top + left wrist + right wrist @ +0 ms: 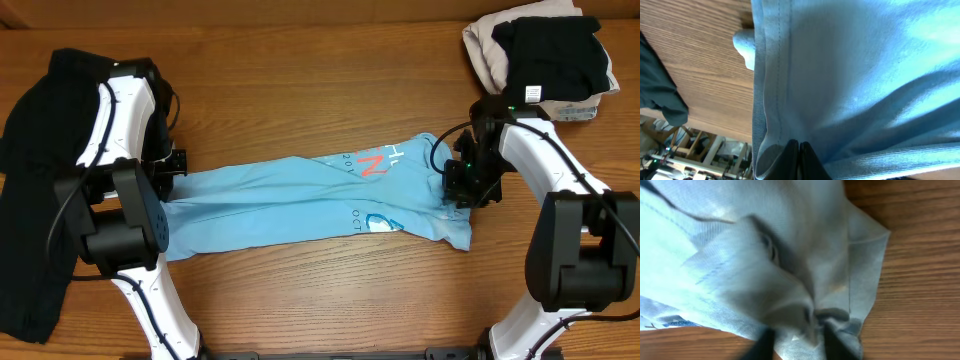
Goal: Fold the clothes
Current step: 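Fold the top half down toward the bottom hem with both grippers, then grasp the strip's left end with the left gripper and lift it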
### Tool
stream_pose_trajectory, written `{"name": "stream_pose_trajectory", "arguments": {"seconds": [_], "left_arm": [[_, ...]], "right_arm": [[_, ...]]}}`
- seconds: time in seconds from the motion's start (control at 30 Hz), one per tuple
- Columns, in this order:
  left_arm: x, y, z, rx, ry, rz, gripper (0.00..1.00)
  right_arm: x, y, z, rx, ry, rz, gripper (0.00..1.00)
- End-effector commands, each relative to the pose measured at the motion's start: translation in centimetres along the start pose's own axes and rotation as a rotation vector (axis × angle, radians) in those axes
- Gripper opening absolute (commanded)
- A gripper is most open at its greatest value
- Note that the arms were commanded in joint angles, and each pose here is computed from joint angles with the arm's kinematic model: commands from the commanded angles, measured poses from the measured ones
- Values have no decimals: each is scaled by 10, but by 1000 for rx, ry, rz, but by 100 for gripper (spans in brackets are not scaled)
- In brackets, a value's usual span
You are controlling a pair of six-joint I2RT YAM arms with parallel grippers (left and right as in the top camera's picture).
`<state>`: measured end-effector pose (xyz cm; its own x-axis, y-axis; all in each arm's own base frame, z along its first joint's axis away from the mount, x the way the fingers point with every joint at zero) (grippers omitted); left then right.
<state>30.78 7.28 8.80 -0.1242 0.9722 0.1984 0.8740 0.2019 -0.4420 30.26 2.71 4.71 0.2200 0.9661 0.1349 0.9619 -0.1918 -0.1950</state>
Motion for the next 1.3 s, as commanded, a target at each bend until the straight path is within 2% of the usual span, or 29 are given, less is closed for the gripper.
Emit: {"name": "stream_pose_trajectory", "arguments": {"seconds": [0.0, 0.03, 0.07, 0.23, 0.33, 0.43, 0.53, 0.67, 0.73, 0.87, 0.97, 1.1, 1.27], "left_arm": [[5, -8, -3, 2, 26, -19, 27], [5, -11, -3, 11, 29, -16, 51], [5, -11, -3, 11, 29, -10, 56], [3, -14, -16, -40, -7, -19, 59], [5, -26, -43, -149, -37, -35, 59], [6, -43, -82, -338, -100, -53, 60], [-8, -66, -127, -559, -247, -5, 62], [-7, -100, -158, -776, -289, 26, 72], [-7, -112, -155, -833, -279, 54, 82], [-14, -116, -124, -854, -272, 110, 89], [-12, -99, -83, -816, -261, 100, 94], [-7, -73, -35, -760, -264, 63, 94], [12, -36, -19, -799, -282, -22, 94]], "right_arm": [[-6, 2, -2, -13, 12, 34, 52], [-8, 5, -3, -22, 15, 41, 58], [-9, 6, -4, -26, 18, 46, 60], [-2, 18, -22, -66, 72, 50, 61], [12, 26, -48, -137, 136, 18, 62], [24, 28, -82, -229, 175, -15, 69], [33, 18, -109, -293, 201, -60, 75], [45, 1, -130, -342, 223, -105, 79], [51, -4, -135, -354, 225, -131, 81], [65, -9, -133, -353, 222, -179, 83], [72, -7, -133, -370, 215, -206, 85], [64, -5, -131, -382, 146, -200, 86], [60, -4, -131, -385, 121, -193, 89]]}}
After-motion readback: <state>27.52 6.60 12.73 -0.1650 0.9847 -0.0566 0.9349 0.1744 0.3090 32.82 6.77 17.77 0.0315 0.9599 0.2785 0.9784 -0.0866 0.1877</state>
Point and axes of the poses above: each gripper's point midway between its finger pads, its own z axis out along the fingers, its own x axis along the line the jaws close on, y = z × x, the point moved 1 cm from there along -z, back along the fingers, and after that the axes turned 3 degrees about z, right-handed, at the moved point
